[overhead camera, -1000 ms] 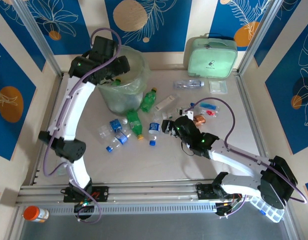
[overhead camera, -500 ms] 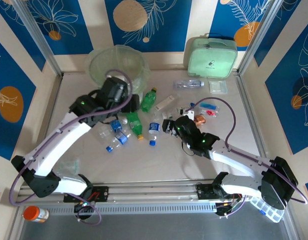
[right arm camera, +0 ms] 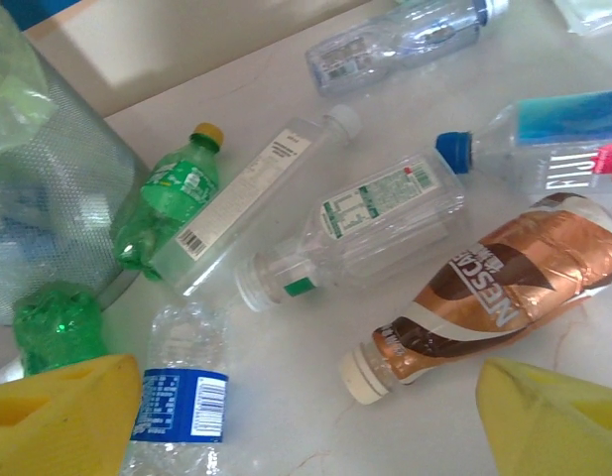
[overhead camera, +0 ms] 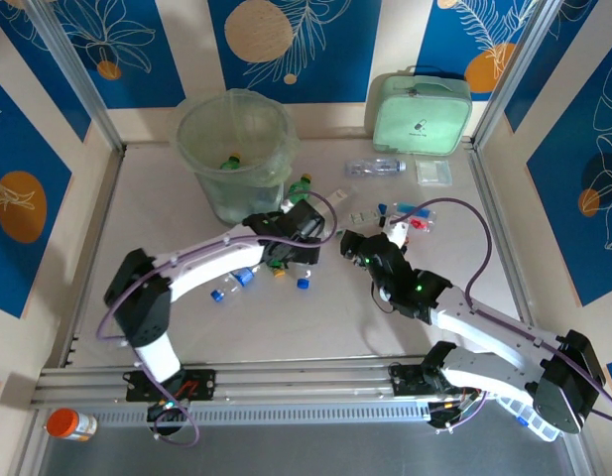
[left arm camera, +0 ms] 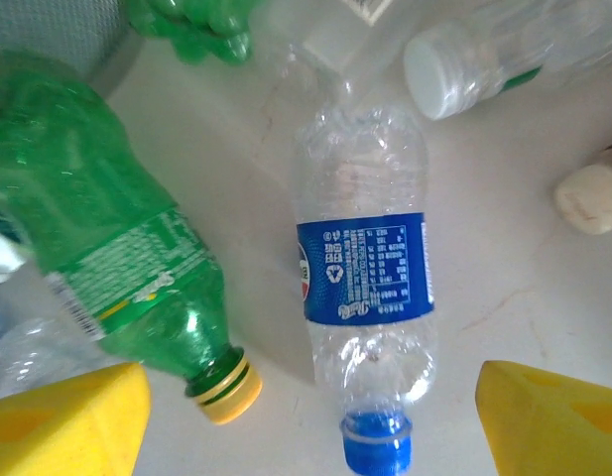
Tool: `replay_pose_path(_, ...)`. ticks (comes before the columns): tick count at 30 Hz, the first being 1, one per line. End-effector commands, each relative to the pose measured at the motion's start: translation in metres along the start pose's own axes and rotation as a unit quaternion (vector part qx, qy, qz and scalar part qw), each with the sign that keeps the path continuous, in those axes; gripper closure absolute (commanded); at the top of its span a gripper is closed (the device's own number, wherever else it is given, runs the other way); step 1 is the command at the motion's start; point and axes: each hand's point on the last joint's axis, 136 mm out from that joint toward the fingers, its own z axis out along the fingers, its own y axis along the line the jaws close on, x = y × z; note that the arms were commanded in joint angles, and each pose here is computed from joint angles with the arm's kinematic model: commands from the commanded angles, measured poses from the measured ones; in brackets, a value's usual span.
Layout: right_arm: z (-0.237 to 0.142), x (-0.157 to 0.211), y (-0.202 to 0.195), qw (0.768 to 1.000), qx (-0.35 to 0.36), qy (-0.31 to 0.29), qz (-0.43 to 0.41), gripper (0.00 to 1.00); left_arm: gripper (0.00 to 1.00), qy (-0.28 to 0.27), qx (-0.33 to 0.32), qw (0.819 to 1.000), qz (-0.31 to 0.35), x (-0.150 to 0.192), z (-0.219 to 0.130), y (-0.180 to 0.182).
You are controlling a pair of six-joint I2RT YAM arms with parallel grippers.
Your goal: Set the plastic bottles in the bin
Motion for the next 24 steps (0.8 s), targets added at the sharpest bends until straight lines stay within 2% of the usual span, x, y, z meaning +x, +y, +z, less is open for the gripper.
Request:
replay_pose_path(1,-0.004,-0.007,-0.014,0.999,0.027,-0.025,0.017,0.13,0.16,-0.011,0.023,1.000,-0.003,-0.017,0.013,-0.025)
replay_pose_path(7,-0.004,-0.007,-0.014,0.999,0.027,-0.027,0.017,0.13,0.16,0.008,-0.007,1.000,0.014,-0.019,0.050,-0.030)
replay_pose_path(11,-0.004,-0.008,-0.013,0.999,0.024,-0.028,0.018,0.13,0.18,0.024,-0.021,0.999,-0.002,-0.022,0.071,-0.027)
replay_pose_path(19,-0.004,-0.008,-0.012,0.999,0.019,-0.028,0.021,0.13,0.28,0.042,-0.013,0.999,-0.022,-0.009,0.091,-0.023)
replay_pose_path(24,-0.005,-0.009,-0.012,0.999,0.019,-0.030,0.021,0.13,0.38,0.051,-0.013,0.998,-0.023,-0.003,0.098,-0.022)
